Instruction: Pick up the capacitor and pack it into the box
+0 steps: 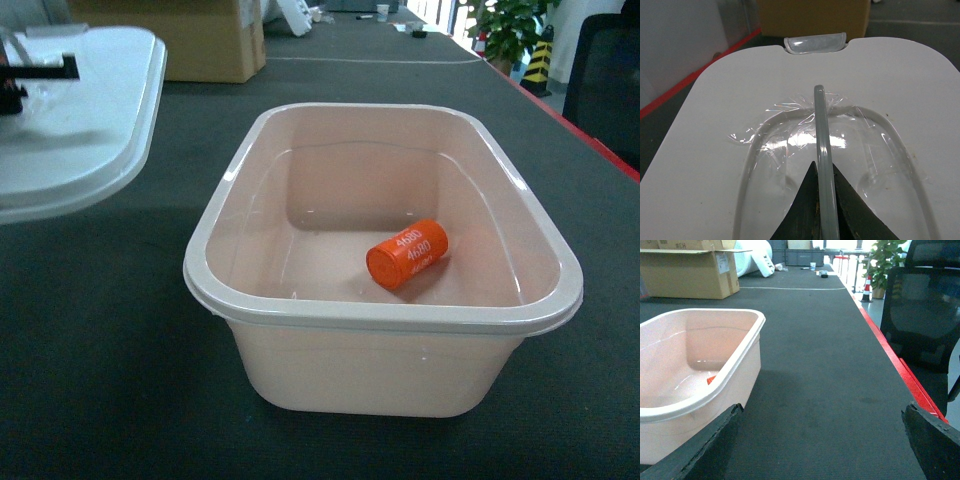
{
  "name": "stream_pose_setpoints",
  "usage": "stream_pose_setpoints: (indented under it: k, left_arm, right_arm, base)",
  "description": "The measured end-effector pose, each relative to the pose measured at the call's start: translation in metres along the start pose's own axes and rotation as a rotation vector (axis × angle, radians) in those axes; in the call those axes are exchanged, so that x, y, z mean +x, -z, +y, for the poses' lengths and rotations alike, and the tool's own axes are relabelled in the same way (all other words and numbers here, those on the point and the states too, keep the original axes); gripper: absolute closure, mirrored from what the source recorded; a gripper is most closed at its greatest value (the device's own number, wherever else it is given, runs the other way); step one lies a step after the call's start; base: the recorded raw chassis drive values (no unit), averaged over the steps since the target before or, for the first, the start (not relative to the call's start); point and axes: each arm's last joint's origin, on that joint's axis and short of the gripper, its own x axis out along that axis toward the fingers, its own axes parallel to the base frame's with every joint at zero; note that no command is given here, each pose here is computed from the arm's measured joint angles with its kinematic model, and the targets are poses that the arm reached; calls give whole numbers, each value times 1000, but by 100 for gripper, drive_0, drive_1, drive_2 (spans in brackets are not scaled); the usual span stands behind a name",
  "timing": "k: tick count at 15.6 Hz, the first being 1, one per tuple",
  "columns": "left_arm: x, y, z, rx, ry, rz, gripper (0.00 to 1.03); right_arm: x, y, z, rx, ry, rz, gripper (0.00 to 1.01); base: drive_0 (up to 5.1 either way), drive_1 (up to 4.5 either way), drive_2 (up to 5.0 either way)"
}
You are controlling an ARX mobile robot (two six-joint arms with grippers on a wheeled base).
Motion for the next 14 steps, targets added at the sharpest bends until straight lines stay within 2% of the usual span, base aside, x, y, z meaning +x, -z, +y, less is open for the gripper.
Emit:
stream_pose_setpoints:
  k: [1, 2, 7, 9, 11, 14]
  left_arm:
    - [-19, -20, -25, -2, 38, -32, 101]
    - [-38, -32, -59, 5, 74, -39, 101]
    - [-70, -49, -132, 16, 168, -20, 101]
    - [-82, -49, -161, 13, 197, -18, 101]
    - [-93, -39, -188, 38, 220, 11, 101]
    - [-104, -23, -211, 63, 249, 46, 101]
  right_arm:
    - [0, 0, 0, 0, 0, 0, 3]
    - [0, 0, 0, 0, 0, 0, 3]
    - [0, 0, 0, 0, 0, 0, 3]
    - [0, 0, 0, 0, 0, 0, 3]
    - [0, 0, 0, 0, 0, 0, 3]
    - [0, 0, 0, 0, 0, 0, 3]
  base:
    - [0, 0, 0]
    - [0, 0, 0]
    - [0, 0, 0]
    - [0, 0, 0]
    - [0, 0, 0]
    - [0, 0, 0]
